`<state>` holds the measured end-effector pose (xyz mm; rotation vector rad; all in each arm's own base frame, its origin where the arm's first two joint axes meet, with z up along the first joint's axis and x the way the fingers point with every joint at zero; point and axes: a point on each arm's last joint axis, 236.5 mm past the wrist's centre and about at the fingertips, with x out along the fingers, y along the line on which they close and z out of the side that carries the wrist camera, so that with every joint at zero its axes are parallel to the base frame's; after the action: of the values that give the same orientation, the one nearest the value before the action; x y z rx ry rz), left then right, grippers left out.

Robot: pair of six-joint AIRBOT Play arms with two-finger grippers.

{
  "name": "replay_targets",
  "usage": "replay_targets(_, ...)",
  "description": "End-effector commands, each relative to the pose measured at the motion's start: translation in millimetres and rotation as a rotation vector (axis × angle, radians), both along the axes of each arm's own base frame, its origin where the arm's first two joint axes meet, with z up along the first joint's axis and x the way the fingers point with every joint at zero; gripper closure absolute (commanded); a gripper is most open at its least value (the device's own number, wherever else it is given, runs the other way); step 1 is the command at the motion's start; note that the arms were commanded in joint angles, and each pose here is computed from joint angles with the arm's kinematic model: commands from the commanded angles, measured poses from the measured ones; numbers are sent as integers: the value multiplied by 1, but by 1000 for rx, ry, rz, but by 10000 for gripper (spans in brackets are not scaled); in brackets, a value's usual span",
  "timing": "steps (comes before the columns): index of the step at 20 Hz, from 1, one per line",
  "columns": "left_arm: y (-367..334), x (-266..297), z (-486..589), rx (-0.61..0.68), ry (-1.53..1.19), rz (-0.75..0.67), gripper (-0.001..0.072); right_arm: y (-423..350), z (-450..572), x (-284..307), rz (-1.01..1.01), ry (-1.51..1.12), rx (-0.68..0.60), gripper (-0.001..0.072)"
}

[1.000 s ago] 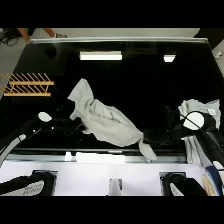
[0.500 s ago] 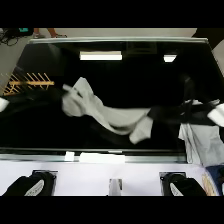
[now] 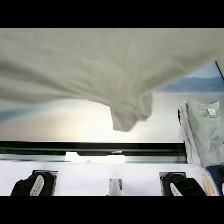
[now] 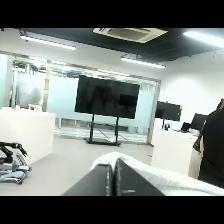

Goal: Fold the shirts.

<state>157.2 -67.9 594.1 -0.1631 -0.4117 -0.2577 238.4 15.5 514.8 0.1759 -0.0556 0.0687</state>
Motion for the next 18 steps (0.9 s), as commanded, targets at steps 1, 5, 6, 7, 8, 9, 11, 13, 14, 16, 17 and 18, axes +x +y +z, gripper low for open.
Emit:
replay_targets(1, -10, -14, -8, 81, 34, 37, 669, -28, 25, -33, -101, -86, -75, 682)
replay_targets(5, 9, 18, -55, 131, 239, 99, 669, -35, 34, -32, -138, -119, -94, 682)
replay_targets(6, 14, 32, -78, 133, 324, 97, 670, -33, 32, -21, -137, -109, -100, 682)
replay_targets(7, 19, 48, -106, 124, 417, 81, 669, -30, 26, -7, -136, -83, -109, 682)
replay_targets(8, 24, 64, -133, 106, 499, 65, 669, -27, 15, 12, -133, -40, -117, 682)
replay_targets(9, 29, 80, -161, 83, 577, 52, 669, -23, 1, 35, -130, 17, -128, 682)
replay_targets(11, 43, 113, -225, 18, 727, 36, 668, -12, -40, 92, -124, 155, -157, 681)
replay_targets(13, 62, 144, -287, -34, 814, 52, 668, 3, -90, 159, -106, 285, -172, 681)
replay_targets(14, 71, 158, -316, -80, 845, 65, 668, 12, -121, 193, -96, 349, -158, 681)
replay_targets(16, 87, 182, -378, -177, 913, 91, 668, 32, -183, 252, -68, 460, -89, 681)
replay_targets(17, 93, 192, -408, -230, 949, 100, 668, 43, -215, 275, -53, 513, -40, 681)
replay_targets(18, 98, 200, -432, -276, 980, 109, 668, 54, -249, 296, -39, 572, 22, 681)
